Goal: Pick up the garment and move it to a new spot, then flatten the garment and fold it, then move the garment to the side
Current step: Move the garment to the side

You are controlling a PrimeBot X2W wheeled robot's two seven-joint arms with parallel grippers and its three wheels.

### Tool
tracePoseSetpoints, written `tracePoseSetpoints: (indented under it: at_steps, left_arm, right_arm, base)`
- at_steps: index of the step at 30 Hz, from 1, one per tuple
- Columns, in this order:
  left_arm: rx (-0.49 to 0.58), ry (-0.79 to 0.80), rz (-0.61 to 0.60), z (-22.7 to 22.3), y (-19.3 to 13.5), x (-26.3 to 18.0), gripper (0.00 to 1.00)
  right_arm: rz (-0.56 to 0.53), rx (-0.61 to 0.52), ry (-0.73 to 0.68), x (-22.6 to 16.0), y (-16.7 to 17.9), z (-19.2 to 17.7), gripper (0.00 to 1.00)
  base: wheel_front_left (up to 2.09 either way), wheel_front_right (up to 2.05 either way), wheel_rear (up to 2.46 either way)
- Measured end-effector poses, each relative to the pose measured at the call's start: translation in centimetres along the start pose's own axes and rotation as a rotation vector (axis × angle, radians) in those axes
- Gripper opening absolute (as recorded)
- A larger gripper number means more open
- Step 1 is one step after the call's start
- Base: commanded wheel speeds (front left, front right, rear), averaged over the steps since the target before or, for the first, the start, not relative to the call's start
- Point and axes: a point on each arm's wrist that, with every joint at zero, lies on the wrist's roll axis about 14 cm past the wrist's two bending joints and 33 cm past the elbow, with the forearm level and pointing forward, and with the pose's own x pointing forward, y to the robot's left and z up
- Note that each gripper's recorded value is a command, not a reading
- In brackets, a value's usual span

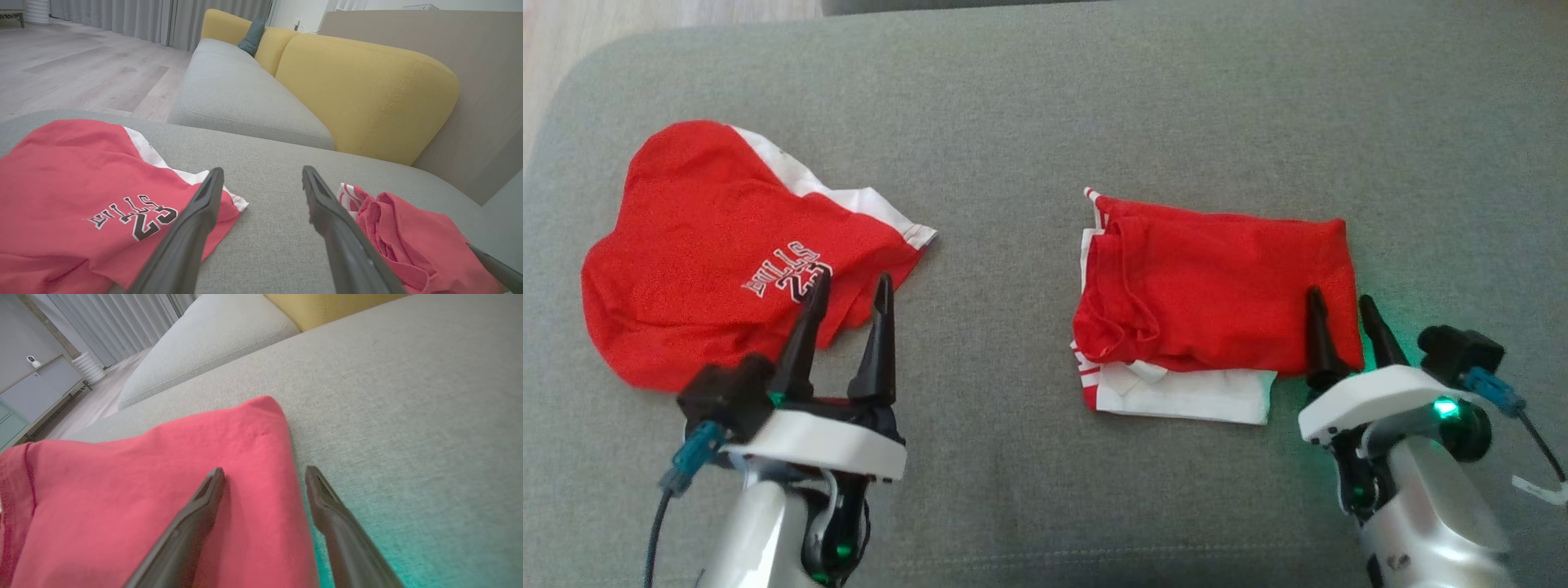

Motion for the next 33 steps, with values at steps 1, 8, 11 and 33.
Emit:
tracePoseSetpoints:
  at_steps: [1, 8, 11, 33]
  left_arm:
    - [0.002, -0.002, 0.001, 0.0, 0.1, 0.2, 1.00]
    - [0.007, 0.000, -0.002, -0.1, 0.3, 0.7, 1.00]
    - [0.005, -0.001, -0.011, -0.1, 0.1, 1.1, 1.00]
    - [-0.039, 0.020, -0.234, -2.3, -6.6, 6.3, 1.00]
  right_arm:
    - [0.001, 0.005, 0.008, 0.2, 0.1, -0.3, 1.00]
    - [0.021, -0.012, 0.067, 1.1, 0.7, -1.7, 0.12]
    - [0.041, -0.074, 0.068, 1.4, 0.9, -1.3, 0.00]
    - [-0.144, -0.808, -0.048, 0.7, -11.4, 12.9, 0.00]
  base:
    - [0.00, 0.00, 0.00]
    - [0.00, 0.00, 0.00]
    - [0.00, 0.00, 0.00]
    - [0.00, 0.00, 0.00]
